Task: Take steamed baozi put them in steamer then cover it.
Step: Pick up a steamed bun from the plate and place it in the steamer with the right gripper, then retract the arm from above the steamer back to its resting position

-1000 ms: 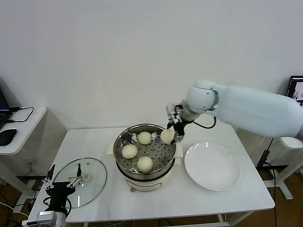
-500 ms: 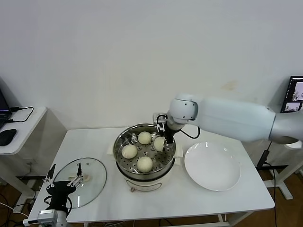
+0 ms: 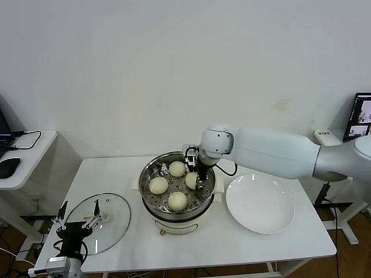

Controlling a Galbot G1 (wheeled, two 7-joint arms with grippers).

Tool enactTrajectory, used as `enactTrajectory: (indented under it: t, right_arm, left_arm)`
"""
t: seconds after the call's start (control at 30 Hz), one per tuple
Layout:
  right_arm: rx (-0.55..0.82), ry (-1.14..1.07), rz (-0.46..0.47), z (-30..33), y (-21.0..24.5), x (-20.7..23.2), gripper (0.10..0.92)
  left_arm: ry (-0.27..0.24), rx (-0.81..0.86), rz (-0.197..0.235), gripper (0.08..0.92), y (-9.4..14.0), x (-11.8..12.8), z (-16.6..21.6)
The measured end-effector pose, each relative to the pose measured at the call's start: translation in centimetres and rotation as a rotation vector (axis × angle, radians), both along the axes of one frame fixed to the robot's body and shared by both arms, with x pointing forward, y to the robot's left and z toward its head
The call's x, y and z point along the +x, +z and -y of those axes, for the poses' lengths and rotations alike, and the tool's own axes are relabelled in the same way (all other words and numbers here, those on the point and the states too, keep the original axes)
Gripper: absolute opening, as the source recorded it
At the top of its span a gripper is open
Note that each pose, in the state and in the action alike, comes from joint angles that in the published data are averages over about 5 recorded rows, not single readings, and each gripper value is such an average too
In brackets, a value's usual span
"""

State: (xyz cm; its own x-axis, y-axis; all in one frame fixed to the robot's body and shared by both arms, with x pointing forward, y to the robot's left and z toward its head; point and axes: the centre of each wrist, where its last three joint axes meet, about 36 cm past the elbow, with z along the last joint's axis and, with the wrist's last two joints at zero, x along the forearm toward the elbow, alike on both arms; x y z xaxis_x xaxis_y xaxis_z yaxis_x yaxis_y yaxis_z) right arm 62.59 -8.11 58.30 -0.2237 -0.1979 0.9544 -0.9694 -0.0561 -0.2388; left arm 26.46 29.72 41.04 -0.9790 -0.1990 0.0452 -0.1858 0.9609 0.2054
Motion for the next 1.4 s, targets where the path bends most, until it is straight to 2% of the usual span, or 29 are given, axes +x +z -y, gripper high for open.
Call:
enactTrajectory:
  t: [0.17, 0.43, 0.67, 0.83, 1.03, 1.4]
  right_arm:
    - [0.012, -0.007, 0.009, 0.3, 0.7, 0.1, 0.807]
    - [0.066, -0.008, 0.05, 2.1, 3.7, -0.6, 0.823]
    - [0.193, -0.029, 0.116, 5.8, 5.6, -2.5, 0.823]
    - [0.337, -0.093, 0.188, 10.3, 5.3, -4.8, 0.823]
    - [0.562, -0.206, 0.342, 16.0, 3.4, -7.7, 0.823]
    - [0.965, -0.385, 0.611, 21.8, -4.8, -12.1, 0.823]
  left_arm:
    - [0.0, 0.002, 0.001, 0.823, 0.0, 0.0, 0.0]
    - [-0.005, 0.003, 0.002, 0.823, 0.0, 0.2, 0.1]
    - [-0.012, 0.008, 0.0, 0.823, -0.1, 0.2, 0.2]
    - [-0.012, 0.013, -0.006, 0.823, -0.4, 0.1, 0.2]
    - [-0.017, 0.019, -0.013, 0.823, -1.0, 0.0, 0.4]
    - [-0.028, 0.041, -0.027, 0.823, -2.6, -0.1, 0.7]
